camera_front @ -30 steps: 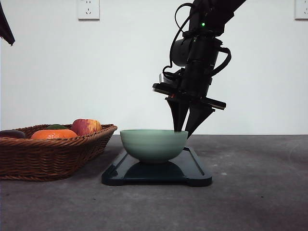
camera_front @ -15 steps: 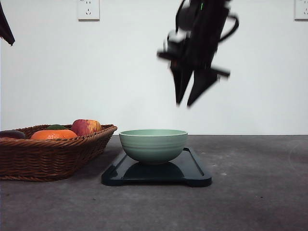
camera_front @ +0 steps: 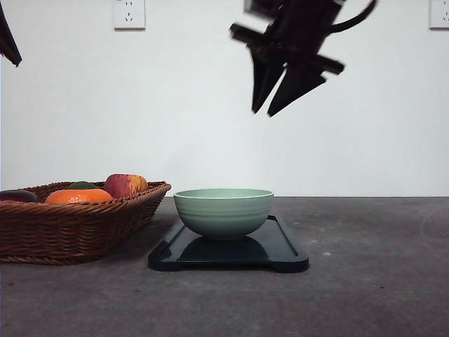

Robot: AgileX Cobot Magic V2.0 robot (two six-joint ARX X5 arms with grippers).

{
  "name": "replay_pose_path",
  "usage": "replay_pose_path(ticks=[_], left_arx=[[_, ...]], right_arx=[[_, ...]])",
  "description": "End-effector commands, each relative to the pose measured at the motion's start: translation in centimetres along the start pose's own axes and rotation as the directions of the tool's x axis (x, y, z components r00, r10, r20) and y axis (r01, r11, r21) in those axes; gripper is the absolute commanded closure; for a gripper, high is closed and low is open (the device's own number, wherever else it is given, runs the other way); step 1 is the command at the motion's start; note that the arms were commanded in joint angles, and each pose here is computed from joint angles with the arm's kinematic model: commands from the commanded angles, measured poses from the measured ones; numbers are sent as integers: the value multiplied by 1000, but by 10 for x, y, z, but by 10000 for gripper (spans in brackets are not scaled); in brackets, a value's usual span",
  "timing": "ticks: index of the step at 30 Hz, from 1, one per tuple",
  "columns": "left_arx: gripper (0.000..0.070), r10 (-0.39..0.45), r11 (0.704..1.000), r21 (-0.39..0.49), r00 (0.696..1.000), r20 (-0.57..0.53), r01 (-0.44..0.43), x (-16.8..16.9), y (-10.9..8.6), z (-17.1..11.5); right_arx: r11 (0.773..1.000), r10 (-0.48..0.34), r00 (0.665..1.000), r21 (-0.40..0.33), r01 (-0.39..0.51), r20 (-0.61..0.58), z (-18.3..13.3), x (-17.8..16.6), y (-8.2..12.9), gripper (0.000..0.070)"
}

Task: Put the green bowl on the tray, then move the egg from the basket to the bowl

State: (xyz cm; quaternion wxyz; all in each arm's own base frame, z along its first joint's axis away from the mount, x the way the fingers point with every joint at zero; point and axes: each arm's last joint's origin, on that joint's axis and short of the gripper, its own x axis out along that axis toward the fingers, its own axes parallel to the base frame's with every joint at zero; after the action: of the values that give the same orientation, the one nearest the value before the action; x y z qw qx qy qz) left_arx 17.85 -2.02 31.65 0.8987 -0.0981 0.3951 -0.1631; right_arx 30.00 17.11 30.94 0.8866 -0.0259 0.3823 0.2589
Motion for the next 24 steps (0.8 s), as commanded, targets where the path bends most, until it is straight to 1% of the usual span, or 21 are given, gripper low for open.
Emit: replay_pose_path(ticks=[1,4,8,11,15,19,24], left_arx=[[268,-4,1000,14,1000,18,4,-3,-2,6],[269,-4,1000,14,1000,18,4,-3,-2,6],[269,-4,1000,7,1000,18,4,-3,-2,6],[269,-6,1000,4,1000,16,6,-2,-2,6],[269,-14,999,-39,1000,12,14,-2,-4,6],[269,-32,999,-43,999,5,32,0,-9,6],[268,-62,998,-29,998,-26,62,7,-18,14]], right_arx=[[1000,4,1000,-4,-4,15,-12,-6,1,532],[1000,-4,1000,-17,5,30,-36,-21,-1,532],[999,-48,998,-19,49,33,-65,-43,-3,532],[998,-66,996,-19,68,52,-85,-58,-5,532],[997,-70,995,-23,72,76,-108,-77,-6,532],[997,-70,994,-23,72,87,-126,-91,-6,532],[997,-69,993,-22,71,95,-133,-105,-6,532]])
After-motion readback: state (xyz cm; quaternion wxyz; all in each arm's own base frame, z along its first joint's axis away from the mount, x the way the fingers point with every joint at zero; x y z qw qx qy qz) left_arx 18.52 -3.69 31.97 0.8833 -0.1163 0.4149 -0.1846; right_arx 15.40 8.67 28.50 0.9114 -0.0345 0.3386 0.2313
